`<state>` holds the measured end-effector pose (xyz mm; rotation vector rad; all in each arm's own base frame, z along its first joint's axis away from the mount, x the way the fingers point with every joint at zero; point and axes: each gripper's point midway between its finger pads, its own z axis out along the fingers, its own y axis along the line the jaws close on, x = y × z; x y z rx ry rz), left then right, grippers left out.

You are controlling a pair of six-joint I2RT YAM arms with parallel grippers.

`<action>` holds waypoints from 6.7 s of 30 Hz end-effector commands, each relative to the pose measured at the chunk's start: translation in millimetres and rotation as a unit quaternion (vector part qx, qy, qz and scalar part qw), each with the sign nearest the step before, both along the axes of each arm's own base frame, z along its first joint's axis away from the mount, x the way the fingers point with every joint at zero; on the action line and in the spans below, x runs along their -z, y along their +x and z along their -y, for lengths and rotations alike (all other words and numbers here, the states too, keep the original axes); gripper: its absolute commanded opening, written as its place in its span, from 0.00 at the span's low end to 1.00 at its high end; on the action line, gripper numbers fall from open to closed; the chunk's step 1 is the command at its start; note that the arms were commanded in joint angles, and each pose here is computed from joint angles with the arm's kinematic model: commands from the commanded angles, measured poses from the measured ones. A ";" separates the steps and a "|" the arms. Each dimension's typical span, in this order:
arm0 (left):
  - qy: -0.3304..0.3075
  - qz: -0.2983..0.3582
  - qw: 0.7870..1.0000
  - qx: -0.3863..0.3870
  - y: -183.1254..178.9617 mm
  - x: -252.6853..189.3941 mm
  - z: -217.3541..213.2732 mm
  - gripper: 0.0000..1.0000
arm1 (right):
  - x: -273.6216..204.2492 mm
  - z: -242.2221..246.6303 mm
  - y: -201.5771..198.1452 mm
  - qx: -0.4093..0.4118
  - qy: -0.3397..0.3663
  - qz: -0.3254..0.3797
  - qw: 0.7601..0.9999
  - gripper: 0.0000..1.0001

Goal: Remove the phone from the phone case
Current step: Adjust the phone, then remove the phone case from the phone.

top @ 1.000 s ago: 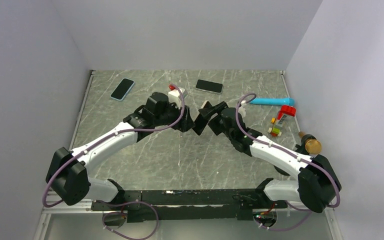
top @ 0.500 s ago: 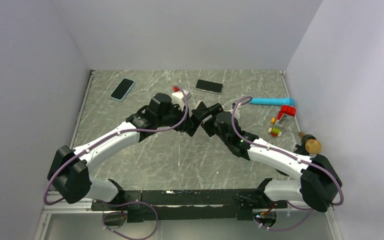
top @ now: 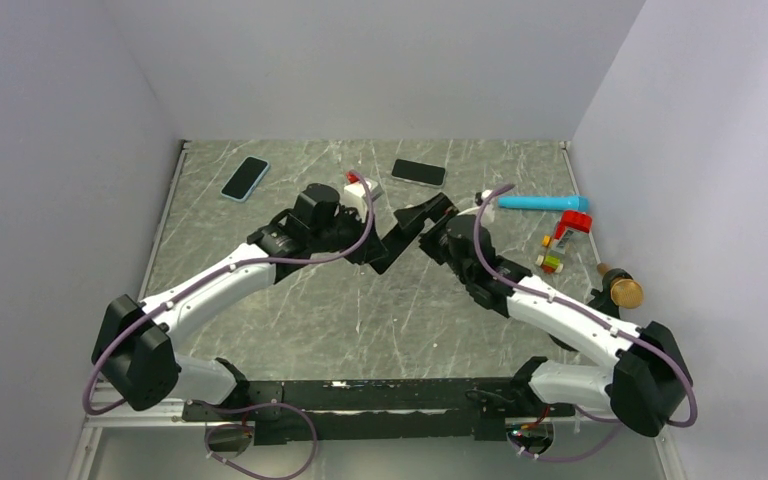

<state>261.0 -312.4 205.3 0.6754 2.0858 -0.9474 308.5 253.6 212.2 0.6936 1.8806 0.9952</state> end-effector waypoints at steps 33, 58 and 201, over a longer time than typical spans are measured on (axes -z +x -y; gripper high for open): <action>-0.455 -0.146 0.869 0.126 -57.5 -120.0 -35.5 0.00 | -116.6 -9.0 -60.3 -0.343 0.075 0.197 0.916 0.72; -0.408 -0.142 0.901 0.049 -80.3 -83.1 -38.2 0.76 | -123.5 -29.5 -81.6 -0.341 0.165 0.230 0.897 0.00; -0.435 -0.092 0.892 0.086 -153.2 -112.4 -53.4 0.68 | -126.4 -30.6 -76.2 -0.307 0.279 0.228 0.881 0.00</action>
